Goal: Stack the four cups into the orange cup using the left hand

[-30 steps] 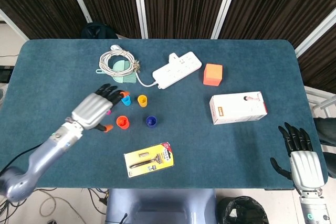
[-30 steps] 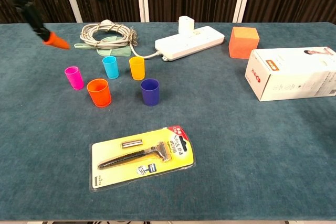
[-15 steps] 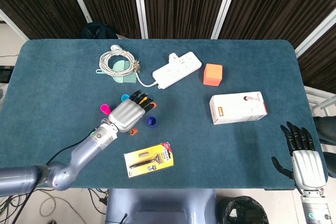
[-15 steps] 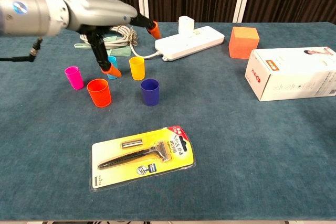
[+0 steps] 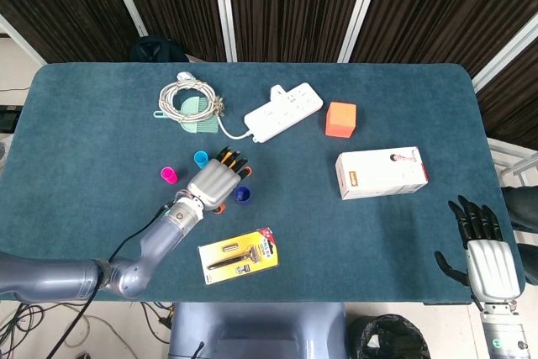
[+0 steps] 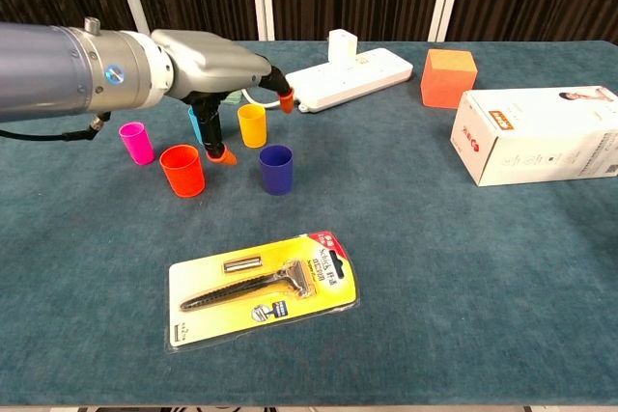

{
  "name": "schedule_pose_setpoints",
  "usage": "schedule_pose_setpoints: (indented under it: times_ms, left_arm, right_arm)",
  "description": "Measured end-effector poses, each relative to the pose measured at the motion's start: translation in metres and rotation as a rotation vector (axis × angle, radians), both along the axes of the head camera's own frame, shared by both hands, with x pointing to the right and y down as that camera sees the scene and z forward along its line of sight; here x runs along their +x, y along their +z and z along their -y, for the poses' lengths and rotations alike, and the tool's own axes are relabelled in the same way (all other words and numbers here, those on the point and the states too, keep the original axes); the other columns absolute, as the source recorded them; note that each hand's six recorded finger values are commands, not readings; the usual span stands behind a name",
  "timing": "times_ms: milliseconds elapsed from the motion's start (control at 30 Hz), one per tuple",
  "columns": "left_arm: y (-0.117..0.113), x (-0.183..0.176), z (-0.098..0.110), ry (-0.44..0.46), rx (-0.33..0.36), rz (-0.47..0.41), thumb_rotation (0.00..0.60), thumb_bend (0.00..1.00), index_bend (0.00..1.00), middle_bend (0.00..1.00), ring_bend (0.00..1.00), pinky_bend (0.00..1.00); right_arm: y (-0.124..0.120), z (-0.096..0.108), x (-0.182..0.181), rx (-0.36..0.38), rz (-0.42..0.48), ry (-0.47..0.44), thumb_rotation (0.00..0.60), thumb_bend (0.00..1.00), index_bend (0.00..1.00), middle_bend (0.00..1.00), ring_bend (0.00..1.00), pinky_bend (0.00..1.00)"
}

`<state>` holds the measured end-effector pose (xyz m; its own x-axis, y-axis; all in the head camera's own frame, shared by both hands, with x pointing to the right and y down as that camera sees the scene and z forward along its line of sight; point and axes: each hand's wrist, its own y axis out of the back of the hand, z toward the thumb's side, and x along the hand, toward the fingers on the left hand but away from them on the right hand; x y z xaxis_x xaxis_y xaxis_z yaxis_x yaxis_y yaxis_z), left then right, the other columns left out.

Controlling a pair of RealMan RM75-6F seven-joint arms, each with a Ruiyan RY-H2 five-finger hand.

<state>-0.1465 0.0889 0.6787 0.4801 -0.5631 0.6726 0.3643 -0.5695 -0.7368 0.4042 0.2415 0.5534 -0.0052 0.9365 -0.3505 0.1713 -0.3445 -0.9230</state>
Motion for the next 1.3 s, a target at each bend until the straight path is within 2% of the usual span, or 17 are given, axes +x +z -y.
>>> schedule_pose_setpoints:
  times_ms: [233, 533, 967, 1300]
  left_arm:
    - [0.013, 0.001, -0.001, -0.003, 0.003, 0.017, 0.600, 0.21, 0.30, 0.10, 0.00, 0.00]
    - [0.026, 0.007, -0.002, -0.009, 0.011, 0.020, 0.600, 0.22, 0.31, 0.10, 0.00, 0.00]
    - [0.031, 0.025, -0.011, 0.029, 0.020, -0.008, 0.600, 0.25, 0.38, 0.12, 0.00, 0.00]
    - [0.031, 0.026, -0.009, 0.023, 0.035, -0.004, 0.600, 0.25, 0.38, 0.12, 0.00, 0.00]
  right_arm:
    - [0.002, 0.000, 0.001, -0.005, -0.005, 0.003, 0.600, 0.34, 0.09, 0.04, 0.09, 0.04]
    - [0.002, 0.001, 0.004, -0.002, -0.010, 0.011, 0.600, 0.34, 0.09, 0.04, 0.09, 0.04]
    - [0.000, 0.002, 0.007, 0.006, -0.009, 0.019, 0.600, 0.34, 0.09, 0.04, 0.09, 0.04]
    - [0.000, 0.002, 0.008, 0.006, -0.009, 0.021, 0.600, 0.34, 0.09, 0.04, 0.09, 0.04]
